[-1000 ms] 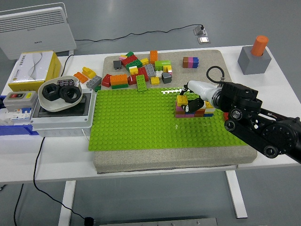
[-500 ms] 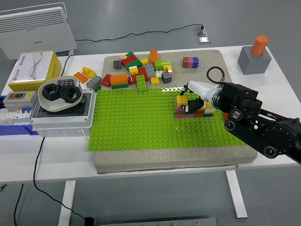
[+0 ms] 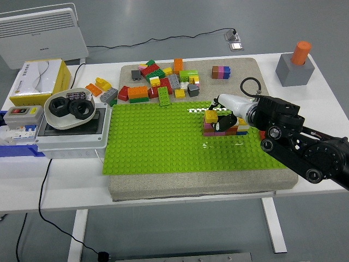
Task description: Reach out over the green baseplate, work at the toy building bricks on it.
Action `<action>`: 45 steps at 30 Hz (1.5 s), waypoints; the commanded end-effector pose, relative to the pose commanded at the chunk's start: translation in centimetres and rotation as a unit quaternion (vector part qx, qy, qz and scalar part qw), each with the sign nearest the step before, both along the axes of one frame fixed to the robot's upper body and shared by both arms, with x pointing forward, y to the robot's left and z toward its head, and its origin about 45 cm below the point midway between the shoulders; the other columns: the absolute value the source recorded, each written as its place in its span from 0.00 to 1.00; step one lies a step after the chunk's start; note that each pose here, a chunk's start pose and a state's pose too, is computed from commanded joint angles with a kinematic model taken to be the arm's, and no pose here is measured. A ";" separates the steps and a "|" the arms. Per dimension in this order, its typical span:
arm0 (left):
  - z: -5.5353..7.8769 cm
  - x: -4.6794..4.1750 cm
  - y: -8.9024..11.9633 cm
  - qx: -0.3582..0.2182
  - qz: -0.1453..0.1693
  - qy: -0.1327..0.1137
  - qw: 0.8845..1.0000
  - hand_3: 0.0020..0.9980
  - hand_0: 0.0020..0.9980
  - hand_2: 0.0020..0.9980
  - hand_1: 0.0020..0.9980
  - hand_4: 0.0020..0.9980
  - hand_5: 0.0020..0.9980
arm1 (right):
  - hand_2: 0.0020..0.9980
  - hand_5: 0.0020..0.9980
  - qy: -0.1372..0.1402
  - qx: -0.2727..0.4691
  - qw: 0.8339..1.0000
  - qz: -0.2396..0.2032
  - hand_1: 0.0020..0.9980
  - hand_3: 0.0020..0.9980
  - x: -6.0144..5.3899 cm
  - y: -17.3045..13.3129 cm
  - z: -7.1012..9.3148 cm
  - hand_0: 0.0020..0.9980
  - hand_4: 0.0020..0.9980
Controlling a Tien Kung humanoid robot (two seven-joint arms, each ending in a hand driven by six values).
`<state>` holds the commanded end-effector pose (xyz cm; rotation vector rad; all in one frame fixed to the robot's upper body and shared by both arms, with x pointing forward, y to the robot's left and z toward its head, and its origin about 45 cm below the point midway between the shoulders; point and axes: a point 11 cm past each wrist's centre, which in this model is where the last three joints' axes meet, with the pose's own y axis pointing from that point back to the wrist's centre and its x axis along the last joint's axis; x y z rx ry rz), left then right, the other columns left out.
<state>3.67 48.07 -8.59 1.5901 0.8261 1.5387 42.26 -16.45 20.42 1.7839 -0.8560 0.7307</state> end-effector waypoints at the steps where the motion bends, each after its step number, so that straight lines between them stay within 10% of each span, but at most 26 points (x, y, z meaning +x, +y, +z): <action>1: 0.0 0.00 0.0 0.000 0.000 0.000 1.000 0.45 0.79 0.64 0.73 0.65 0.41 | 0.87 0.13 0.000 0.000 1.000 0.000 0.87 0.68 0.0 0.0 0.0 0.89 0.66; 25: -0.1 -0.41 -0.1 -0.003 0.008 0.001 1.000 0.45 0.79 0.64 0.73 0.64 0.41 | 0.88 0.16 0.000 0.002 1.000 0.011 0.88 0.78 0.0 0.0 0.7 0.89 0.76; 26: -0.1 -0.43 -0.1 -0.003 0.009 0.001 1.000 0.45 0.79 0.64 0.73 0.64 0.41 | 0.90 0.33 -0.002 0.002 1.000 0.012 0.89 0.90 0.0 0.0 0.8 0.91 0.98; 37: 0.0 -0.32 0.1 -0.002 0.007 -0.001 1.000 0.45 0.79 0.64 0.73 0.64 0.41 | 0.94 0.44 -0.084 0.007 0.996 0.020 0.91 1.00 -0.8 -1.1 5.4 0.92 1.00; 38: 0.0 -0.32 0.0 -0.002 0.007 -0.002 1.000 0.44 0.79 0.64 0.73 0.64 0.41 | 0.95 0.74 -0.092 0.003 0.996 0.022 0.93 0.99 -1.1 -1.3 5.6 0.96 1.00; 43: -0.1 -0.31 -0.1 -0.003 0.008 -0.004 1.000 0.44 0.79 0.64 0.73 0.64 0.41 | 0.95 0.74 -0.135 0.001 0.990 0.044 0.93 0.99 -3.1 -0.5 6.1 0.96 1.00; 44: -0.1 -0.30 -0.1 -0.003 0.008 -0.004 1.000 0.44 0.79 0.64 0.73 0.64 0.41 | 0.96 0.90 -0.149 0.005 0.988 0.050 0.97 0.67 -3.6 0.0 6.3 1.00 1.00; 45: -0.1 -0.30 -0.2 -0.004 0.008 -0.004 1.000 0.44 0.79 0.64 0.73 0.64 0.41 | 0.96 0.90 -0.156 0.006 0.986 0.053 0.97 0.67 -3.8 0.3 6.4 1.00 1.00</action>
